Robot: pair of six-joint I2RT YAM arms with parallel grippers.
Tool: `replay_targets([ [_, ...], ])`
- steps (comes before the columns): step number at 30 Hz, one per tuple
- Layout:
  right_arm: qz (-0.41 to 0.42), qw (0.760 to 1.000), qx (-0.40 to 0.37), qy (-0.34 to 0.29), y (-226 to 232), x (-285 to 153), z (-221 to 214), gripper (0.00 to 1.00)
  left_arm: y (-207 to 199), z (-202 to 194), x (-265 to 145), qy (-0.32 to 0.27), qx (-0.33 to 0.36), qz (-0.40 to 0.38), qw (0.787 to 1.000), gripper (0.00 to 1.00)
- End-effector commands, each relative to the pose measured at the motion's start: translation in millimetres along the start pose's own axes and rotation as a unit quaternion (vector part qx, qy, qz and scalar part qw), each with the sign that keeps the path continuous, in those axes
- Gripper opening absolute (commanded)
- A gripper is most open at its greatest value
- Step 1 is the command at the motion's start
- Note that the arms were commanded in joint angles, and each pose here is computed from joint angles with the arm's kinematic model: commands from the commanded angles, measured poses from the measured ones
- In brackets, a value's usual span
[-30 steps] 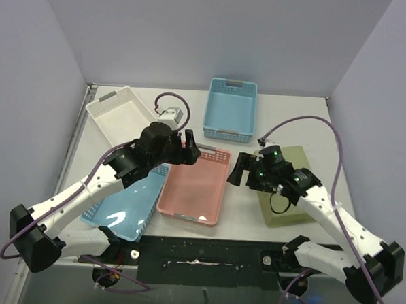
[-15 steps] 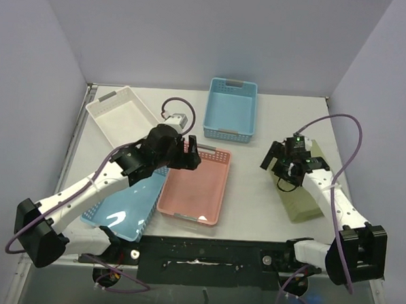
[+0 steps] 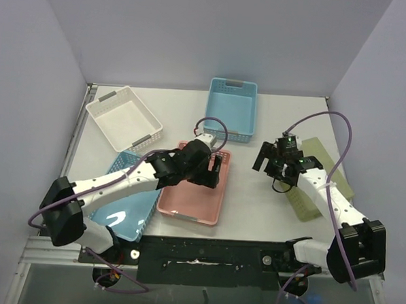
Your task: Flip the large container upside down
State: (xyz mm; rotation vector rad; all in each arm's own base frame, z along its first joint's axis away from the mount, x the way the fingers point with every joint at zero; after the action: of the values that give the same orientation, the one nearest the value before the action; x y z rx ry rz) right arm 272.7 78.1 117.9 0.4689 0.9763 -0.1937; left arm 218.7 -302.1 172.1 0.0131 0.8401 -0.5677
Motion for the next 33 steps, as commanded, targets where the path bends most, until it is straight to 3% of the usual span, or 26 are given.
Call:
replay_targets([
  [1,0.013,0.999,0.027,-0.024,1,-11,4,0.98,-28,14,19,-0.023,-0.008,0.012,1.000,0.79],
  [10,0.008,0.994,0.047,-0.100,-13,-58,32,0.98,-62,-7,64,-0.006,0.010,0.028,1.000,0.80],
  [12,0.001,0.993,0.047,-0.109,-16,-65,37,0.98,-60,-11,73,0.003,0.013,0.043,0.999,0.73],
  [17,-0.014,0.991,0.048,-0.124,-23,-79,41,0.98,-64,-10,77,0.003,0.013,0.044,0.999,0.32],
  [18,-0.015,0.991,0.048,-0.127,-24,-81,41,0.98,-68,-9,75,0.005,0.013,0.035,0.999,0.21],
  [21,-0.015,0.989,0.041,-0.141,-27,-91,46,0.98,-90,3,60,0.011,0.012,-0.018,1.000,0.00],
  [28,-0.047,0.976,0.044,-0.208,-37,-135,84,0.98,-146,51,-15,-0.025,0.003,-0.181,0.983,0.00],
  [33,-0.044,0.962,0.053,-0.263,-37,-177,117,0.98,-170,75,-58,-0.032,-0.061,-0.342,0.937,0.00],
])
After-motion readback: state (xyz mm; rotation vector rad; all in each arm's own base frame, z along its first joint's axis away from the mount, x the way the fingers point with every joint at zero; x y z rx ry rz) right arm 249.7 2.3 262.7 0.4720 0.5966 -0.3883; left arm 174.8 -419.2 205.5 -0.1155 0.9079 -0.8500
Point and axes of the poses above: each gripper's point midway between its finger pads, its own x axis out along the fingers, its own y axis along the line the jaws close on, z = x × y, the point moved 2 cm from there along -x, back along the fingers, and after that the axes turned 8 degrees about x, right-handed, at the moved point
